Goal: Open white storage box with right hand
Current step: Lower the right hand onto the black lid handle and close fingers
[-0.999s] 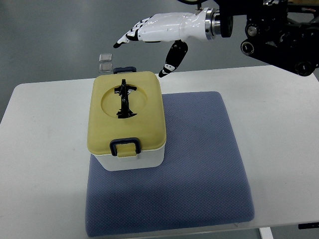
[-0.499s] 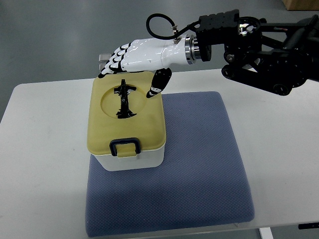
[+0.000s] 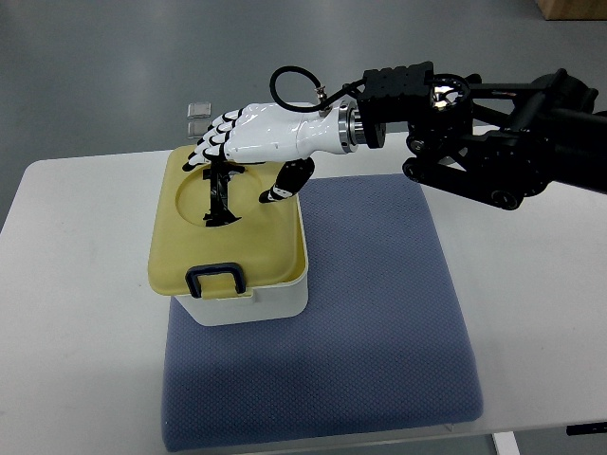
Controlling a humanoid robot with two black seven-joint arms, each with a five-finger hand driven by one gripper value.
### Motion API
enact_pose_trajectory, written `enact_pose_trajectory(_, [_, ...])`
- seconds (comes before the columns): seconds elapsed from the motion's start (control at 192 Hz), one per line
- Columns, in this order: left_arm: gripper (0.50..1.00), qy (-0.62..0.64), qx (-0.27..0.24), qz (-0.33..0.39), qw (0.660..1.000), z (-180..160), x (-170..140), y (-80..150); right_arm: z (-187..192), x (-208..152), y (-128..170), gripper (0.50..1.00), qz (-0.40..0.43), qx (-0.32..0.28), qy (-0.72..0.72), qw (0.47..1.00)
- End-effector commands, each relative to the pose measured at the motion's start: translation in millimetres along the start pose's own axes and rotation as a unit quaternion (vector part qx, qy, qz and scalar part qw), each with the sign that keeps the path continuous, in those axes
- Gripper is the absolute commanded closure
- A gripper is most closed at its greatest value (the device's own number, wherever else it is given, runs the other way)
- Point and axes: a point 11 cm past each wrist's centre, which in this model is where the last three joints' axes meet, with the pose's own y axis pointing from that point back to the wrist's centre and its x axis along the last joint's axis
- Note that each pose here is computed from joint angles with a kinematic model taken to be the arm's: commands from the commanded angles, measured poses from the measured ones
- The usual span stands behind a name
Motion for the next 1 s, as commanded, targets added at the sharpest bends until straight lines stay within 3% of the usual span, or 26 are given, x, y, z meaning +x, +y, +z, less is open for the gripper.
enact_pose_trajectory(0.0, [0.500, 0.000, 0.000, 0.000, 1.000, 0.0, 0.0, 0.0, -0.6, 0.4, -2.3, 0.599, 0.003, 0.000, 0.000, 1.000])
enact_pose_trajectory(0.681, [0.500, 0.001, 0.000, 0.001, 1.000, 0.1, 0.5, 0.0, -3.1, 10.1, -9.9, 0.603, 0.022, 0.003, 0.003, 1.000])
enact_pose_trajectory(0.895, [0.500, 0.001, 0.000, 0.000, 1.000, 0.1, 0.0, 0.0, -8.2, 12.4, -22.4, 0.638, 0.033, 0.002, 0.000, 0.999])
enact_pose_trajectory(0.993, [0.500, 0.001, 0.000, 0.000, 1.000, 0.1, 0.0, 0.0, -9.0, 12.5, -24.5, 0.697, 0.033, 0.002, 0.001, 0.999])
